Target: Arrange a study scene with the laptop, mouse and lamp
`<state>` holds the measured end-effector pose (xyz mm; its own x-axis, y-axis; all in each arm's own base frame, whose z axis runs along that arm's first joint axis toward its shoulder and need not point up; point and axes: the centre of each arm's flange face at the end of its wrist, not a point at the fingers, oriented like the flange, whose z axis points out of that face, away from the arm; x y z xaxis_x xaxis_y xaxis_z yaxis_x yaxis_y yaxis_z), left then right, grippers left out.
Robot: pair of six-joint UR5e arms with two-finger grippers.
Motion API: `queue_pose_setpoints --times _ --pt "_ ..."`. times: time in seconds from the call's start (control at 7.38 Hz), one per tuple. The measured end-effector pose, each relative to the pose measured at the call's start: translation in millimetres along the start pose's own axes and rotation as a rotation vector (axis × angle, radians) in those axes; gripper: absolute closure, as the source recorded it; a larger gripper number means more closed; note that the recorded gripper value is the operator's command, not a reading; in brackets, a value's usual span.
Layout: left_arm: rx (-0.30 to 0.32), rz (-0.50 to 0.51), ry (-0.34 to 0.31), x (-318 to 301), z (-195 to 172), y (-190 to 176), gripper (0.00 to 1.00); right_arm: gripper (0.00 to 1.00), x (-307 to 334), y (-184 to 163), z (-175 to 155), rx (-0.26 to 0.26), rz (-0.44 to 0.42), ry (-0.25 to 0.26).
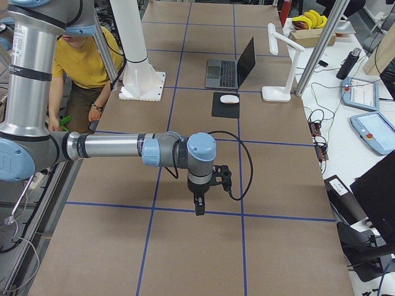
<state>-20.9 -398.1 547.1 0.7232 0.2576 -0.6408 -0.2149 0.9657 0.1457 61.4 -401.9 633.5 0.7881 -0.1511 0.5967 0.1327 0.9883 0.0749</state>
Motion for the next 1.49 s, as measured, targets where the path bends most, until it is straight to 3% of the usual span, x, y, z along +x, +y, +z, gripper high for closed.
queue_pose_setpoints --times 0.27,0.54,1.22,1.49 --pt "-0.012 0.013 0.037 -57 13 46 0.0 0.0 -1 0 -1 0.001 -0.001 0.0" --pt "-0.013 -0.048 0.074 -87 25 83 0.0 0.0 -2 0 -2 0.004 -0.003 0.0" --pt "0.078 0.018 0.043 -86 5 63 0.0 0.0 -4 -2 -6 0.013 -0.01 -0.001" --pt "0.086 0.025 0.039 -86 5 63 0.0 0.0 -5 -3 -6 0.016 -0.011 -0.008"
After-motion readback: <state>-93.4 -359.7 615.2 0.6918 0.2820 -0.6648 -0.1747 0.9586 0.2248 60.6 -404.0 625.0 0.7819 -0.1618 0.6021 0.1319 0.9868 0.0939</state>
